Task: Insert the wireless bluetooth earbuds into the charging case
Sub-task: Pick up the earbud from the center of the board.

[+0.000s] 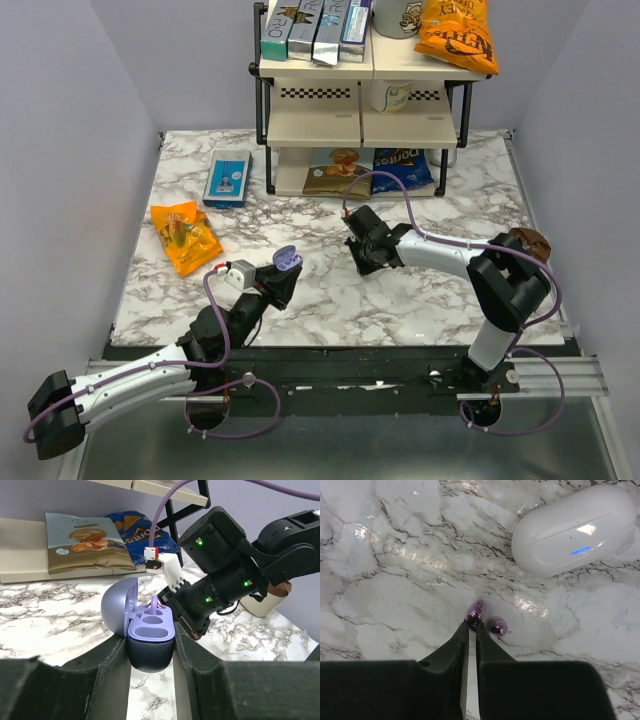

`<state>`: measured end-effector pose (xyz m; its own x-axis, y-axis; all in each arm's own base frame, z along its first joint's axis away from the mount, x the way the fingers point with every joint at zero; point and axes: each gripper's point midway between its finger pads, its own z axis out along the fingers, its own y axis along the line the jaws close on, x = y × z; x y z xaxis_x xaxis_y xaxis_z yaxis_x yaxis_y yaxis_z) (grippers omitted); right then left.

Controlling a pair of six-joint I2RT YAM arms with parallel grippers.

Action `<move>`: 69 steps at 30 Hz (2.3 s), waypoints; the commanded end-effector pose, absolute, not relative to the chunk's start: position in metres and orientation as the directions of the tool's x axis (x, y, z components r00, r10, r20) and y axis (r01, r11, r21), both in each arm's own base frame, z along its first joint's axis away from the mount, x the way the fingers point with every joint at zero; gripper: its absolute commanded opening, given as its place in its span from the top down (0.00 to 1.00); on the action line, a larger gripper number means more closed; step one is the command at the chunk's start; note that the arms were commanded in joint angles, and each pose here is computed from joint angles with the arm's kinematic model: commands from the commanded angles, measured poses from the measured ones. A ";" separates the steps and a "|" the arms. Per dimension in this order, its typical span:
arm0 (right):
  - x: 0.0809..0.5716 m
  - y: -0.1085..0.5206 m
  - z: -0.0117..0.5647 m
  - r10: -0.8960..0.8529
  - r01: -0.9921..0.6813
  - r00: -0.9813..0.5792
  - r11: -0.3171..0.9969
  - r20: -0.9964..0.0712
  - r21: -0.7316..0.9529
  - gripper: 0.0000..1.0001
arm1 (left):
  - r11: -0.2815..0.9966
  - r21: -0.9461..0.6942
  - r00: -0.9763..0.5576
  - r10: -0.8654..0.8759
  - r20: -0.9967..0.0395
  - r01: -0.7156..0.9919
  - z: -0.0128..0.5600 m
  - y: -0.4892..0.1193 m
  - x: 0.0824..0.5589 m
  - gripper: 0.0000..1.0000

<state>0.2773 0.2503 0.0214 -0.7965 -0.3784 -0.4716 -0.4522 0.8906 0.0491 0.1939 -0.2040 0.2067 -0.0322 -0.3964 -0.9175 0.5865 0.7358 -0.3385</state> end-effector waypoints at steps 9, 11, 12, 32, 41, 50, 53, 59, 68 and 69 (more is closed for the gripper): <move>0.275 0.246 0.031 -0.321 -0.412 -0.800 0.908 -0.507 0.076 0.99 | 0.728 -0.356 -0.025 -0.423 -0.906 0.585 0.212 -0.202 0.193 1.00; 0.275 0.246 0.031 -0.319 -0.411 -0.801 0.909 -0.507 0.076 0.99 | 0.728 -0.356 -0.025 -0.423 -0.906 0.585 0.212 -0.203 0.193 1.00; 0.275 0.245 0.030 -0.320 -0.411 -0.802 0.908 -0.504 0.077 0.99 | 0.728 -0.356 -0.026 -0.422 -0.906 0.586 0.212 -0.203 0.193 1.00; 0.295 0.241 0.058 -0.288 -0.387 -0.746 0.921 -0.601 0.040 0.53 | 0.729 -0.360 -0.023 -0.427 -0.904 0.582 0.211 -0.201 0.193 1.00; 0.293 0.254 0.044 -0.311 -0.435 -0.755 0.896 -0.577 0.087 0.58 | 0.735 -0.362 -0.025 -0.426 -0.904 0.574 0.210 -0.197 0.193 1.00; 0.295 0.260 0.031 -0.336 -0.456 -0.761 0.885 -0.555 0.090 0.58 | 0.733 -0.365 -0.035 -0.423 -0.906 0.574 0.207 -0.199 0.193 1.00; 0.295 0.257 0.025 -0.339 -0.446 -0.769 0.892 -0.543 0.076 0.59 | 0.734 -0.362 -0.038 -0.418 -0.908 0.575 0.206 -0.199 0.193 1.00; 0.299 0.254 0.020 -0.338 -0.432 -0.770 0.900 -0.541 0.052 0.63 | 0.736 -0.364 -0.036 -0.421 -0.906 0.571 0.206 -0.198 0.193 1.00; 0.302 0.253 0.018 -0.338 -0.425 -0.771 0.904 -0.540 0.040 0.78 | 0.732 -0.367 -0.038 -0.424 -0.905 0.573 0.206 -0.198 0.192 1.00; 0.303 0.254 0.018 -0.336 -0.423 -0.771 0.905 -0.541 0.040 0.80 | 0.732 -0.367 -0.038 -0.424 -0.905 0.573 0.206 -0.198 0.192 1.00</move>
<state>0.2925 0.2530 0.0235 -0.7725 -0.3405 -0.5360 -0.4359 0.8982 0.0576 0.1920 -0.2009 0.2059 -0.0389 -0.4036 -0.9141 0.5843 0.7329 -0.3485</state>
